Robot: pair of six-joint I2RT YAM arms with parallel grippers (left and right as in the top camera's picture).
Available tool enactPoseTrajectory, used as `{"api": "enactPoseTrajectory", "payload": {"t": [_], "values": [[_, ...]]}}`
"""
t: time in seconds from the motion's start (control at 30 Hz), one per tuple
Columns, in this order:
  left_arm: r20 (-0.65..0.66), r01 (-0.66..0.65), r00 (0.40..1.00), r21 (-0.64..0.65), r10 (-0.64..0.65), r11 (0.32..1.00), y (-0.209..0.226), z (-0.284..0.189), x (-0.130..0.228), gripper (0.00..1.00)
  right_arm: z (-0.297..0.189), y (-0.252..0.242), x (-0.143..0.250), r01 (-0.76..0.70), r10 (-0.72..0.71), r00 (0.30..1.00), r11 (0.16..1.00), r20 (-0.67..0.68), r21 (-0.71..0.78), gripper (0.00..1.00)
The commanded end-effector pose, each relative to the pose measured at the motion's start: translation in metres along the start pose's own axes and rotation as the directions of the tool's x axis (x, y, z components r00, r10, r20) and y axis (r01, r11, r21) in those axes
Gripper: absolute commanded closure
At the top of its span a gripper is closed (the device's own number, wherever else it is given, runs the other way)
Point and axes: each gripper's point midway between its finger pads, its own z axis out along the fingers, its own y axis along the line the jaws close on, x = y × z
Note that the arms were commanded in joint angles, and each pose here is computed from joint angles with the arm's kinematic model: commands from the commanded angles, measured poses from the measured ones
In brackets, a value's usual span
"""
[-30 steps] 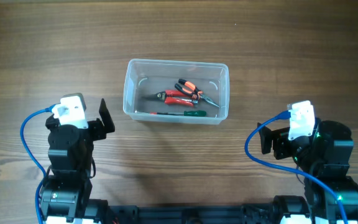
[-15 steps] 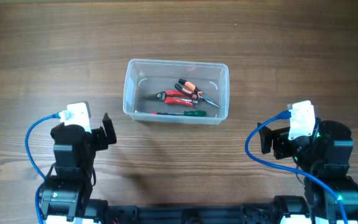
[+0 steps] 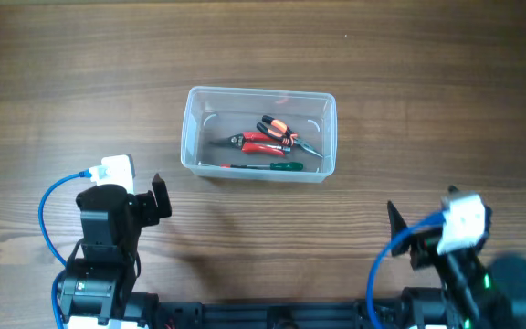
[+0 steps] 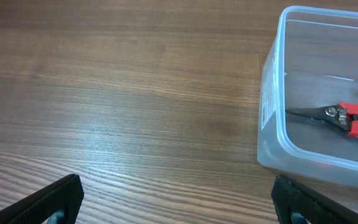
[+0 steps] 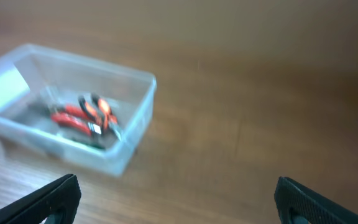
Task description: Pack container
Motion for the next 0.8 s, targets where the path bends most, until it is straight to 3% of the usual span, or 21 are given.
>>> {"api": "enactPoseTrajectory", "payload": {"t": [0.0,0.13,0.27,0.47,0.57,0.67,0.77], "values": [[0.000,0.008,1.000,-0.006,-0.008,1.000,0.001,0.001,0.001,0.00,-0.031,0.010,-0.027,0.095,-0.096,0.965,0.995,0.245,0.017,0.00],[0.000,0.008,1.000,-0.006,-0.008,1.000,0.001,0.001,0.001,0.00,0.000,0.006,-0.042,0.274,-0.284,0.894,0.959,0.347,0.078,0.00],[0.000,0.008,1.000,-0.006,-0.008,1.000,0.001,0.001,0.001,0.00,0.036,0.007,-0.031,0.399,-0.426,0.794,0.903,0.434,0.158,0.00],[0.001,0.008,1.000,-0.007,-0.008,1.000,0.001,0.001,0.001,0.00,0.068,0.008,0.006,0.394,-0.433,0.760,0.900,0.485,0.186,0.00],[0.001,0.008,1.000,-0.007,-0.008,1.000,0.001,0.001,0.001,0.00,0.076,0.002,0.021,0.377,-0.418,0.807,0.908,0.418,0.180,0.00],[0.000,0.008,1.000,-0.006,-0.008,1.000,0.001,0.001,0.001,0.00,0.081,-0.018,0.033,0.155,-0.213,0.903,0.972,0.374,0.179,0.00],[0.000,0.008,1.000,-0.006,-0.008,1.000,0.001,0.001,0.001,0.00,0.082,-0.026,0.036,0.063,-0.132,0.920,0.979,0.368,0.193,0.00]]}}
